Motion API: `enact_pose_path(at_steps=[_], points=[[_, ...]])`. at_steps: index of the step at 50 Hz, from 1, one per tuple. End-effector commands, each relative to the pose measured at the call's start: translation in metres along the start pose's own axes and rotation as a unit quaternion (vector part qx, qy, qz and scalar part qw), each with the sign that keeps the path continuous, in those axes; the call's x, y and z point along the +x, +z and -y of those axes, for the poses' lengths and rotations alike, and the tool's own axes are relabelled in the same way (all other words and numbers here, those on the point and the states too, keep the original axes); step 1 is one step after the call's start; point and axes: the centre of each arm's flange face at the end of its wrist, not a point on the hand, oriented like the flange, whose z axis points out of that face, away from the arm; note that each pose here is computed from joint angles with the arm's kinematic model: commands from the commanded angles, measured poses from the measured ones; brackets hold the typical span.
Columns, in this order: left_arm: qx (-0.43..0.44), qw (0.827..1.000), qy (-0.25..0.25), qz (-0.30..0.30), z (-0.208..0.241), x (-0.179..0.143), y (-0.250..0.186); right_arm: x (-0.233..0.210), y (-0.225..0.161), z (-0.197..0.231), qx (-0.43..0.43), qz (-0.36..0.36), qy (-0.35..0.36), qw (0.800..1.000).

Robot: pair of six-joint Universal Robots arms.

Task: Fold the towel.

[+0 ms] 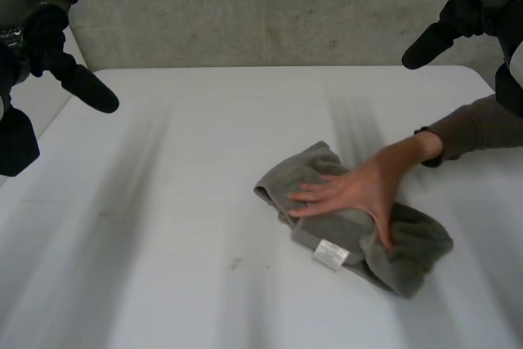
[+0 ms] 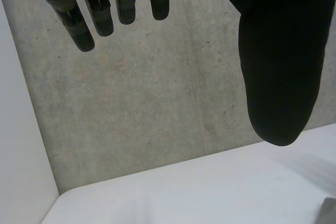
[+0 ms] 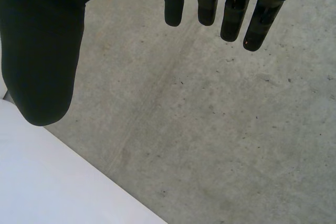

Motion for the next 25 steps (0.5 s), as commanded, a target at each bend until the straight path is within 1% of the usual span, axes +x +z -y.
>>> enact_pose_path(at_steps=[1, 25], points=[[-0.007, 1.000, 0.002, -0.006, -0.0046, 0.0027, -0.0018, -0.0029, 0.0001, -0.0021, -0.001, 0.014, 0.000, 1.000], [-0.011, 1.000, 0.004, -0.011, -0.0078, 0.0056, -0.0021, -0.0038, 0.0001, -0.0034, -0.003, 0.018, 0.000, 1.000]])
